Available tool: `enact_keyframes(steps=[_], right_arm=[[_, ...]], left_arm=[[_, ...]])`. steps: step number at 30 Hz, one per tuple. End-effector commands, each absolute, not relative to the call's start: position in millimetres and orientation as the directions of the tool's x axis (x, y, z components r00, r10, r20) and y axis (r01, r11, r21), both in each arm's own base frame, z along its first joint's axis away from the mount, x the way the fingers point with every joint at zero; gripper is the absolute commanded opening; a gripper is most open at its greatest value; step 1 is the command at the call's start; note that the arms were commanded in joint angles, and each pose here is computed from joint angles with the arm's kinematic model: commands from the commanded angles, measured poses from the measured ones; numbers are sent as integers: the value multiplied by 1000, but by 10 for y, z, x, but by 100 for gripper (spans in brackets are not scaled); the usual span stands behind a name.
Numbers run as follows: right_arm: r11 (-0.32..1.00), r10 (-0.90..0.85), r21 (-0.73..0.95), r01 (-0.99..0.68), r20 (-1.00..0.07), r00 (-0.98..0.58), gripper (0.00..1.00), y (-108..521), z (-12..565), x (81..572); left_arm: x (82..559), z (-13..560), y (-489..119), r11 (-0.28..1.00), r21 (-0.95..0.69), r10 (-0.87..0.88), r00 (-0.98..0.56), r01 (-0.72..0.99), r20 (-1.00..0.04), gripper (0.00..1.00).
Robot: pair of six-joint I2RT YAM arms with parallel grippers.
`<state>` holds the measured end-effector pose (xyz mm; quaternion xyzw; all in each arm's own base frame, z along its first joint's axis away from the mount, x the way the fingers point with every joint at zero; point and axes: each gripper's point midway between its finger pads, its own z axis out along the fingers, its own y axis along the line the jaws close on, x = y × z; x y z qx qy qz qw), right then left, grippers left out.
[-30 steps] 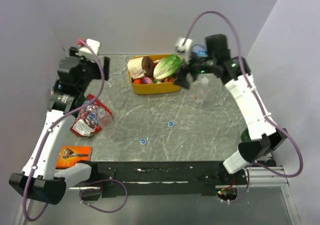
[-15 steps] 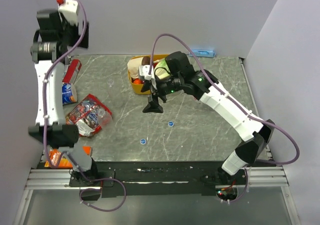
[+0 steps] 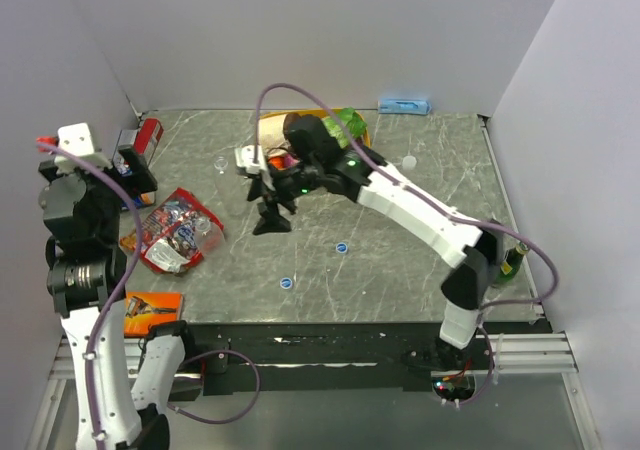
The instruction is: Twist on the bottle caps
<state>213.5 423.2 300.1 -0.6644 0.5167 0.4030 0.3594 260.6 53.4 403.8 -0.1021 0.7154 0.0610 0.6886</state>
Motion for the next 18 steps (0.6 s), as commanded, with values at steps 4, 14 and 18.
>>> enact_keyframes(steps=[4, 14, 18], right_arm=[[-120, -308, -59, -991, -947, 94, 77, 4999, 3079, 2445], [-167, -298, 21, -986, -954, 30, 80, 5512, 2746, 2360], [-171, -316, 56, -984, -949, 1, 79, 5556, 2590, 2355]], left_arm=[[2517, 4124, 652, 937, -185, -184, 32, -295, -982, 96], [2477, 4141, 688, 940, -135, -141, 5, -313, -990, 96], [2480, 4164, 669, 946, -125, -131, 1, -300, -991, 96]])
